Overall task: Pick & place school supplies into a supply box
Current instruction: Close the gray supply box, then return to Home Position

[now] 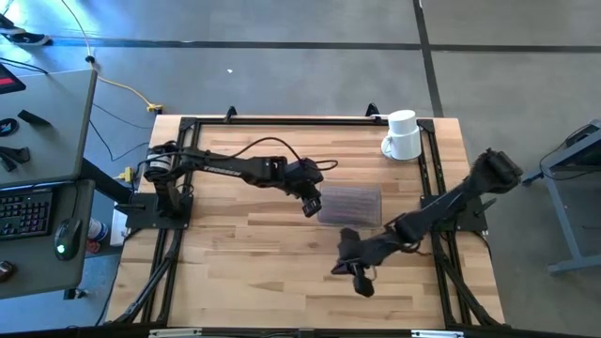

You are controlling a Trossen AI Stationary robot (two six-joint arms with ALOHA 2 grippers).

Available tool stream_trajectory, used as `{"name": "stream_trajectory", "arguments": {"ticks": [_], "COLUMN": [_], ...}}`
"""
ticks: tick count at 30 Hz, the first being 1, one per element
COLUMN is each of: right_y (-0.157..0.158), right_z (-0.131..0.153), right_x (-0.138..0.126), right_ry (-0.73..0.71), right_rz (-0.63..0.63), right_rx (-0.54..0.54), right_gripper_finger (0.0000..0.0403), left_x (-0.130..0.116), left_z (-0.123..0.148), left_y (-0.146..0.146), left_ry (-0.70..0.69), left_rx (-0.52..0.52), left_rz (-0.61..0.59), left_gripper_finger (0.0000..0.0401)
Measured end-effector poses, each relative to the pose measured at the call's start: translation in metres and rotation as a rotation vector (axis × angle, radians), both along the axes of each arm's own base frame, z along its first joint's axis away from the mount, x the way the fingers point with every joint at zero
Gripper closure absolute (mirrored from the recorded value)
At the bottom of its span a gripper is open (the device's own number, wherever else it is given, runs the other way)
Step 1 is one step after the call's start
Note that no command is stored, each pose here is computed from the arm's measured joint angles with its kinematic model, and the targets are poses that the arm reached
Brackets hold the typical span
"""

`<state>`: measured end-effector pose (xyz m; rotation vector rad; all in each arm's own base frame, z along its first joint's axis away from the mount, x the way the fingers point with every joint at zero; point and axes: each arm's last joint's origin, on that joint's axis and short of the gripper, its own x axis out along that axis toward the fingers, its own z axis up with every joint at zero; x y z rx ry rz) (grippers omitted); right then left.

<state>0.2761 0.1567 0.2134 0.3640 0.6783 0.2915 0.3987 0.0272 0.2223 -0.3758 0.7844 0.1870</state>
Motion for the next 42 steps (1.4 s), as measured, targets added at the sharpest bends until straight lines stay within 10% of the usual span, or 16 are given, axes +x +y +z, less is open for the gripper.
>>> {"name": "stream_trajectory", "arguments": {"ticks": [5, 17, 31, 42], "right_y": [-0.004, -0.053, -0.057, -0.048], "right_z": [0.018, -0.021, -0.058, 0.059], "right_x": [-0.020, -0.065, -0.044, -0.059], "right_ry": [-0.086, 0.414, 0.558, 0.312], "right_rz": [-0.156, -0.792, -0.798, -0.598], "right_rx": [-0.249, -0.519, -0.614, -0.671], "right_gripper_finger": [0.0403, 0.0403, 0.0403, 0.0403], "left_x": [0.001, 0.014, 0.028, -0.019], "left_z": [0.001, -0.011, -0.058, 0.056], "left_y": [-0.014, -0.060, -0.046, -0.042], "left_ry": [-0.012, -0.076, 0.025, 0.119], "left_rx": [-0.026, 0.050, -0.071, 0.080], "left_rz": [-0.024, -0.077, 0.016, -0.029], "left_gripper_finger": [0.0384, 0.0382, 0.0384, 0.0353]}}
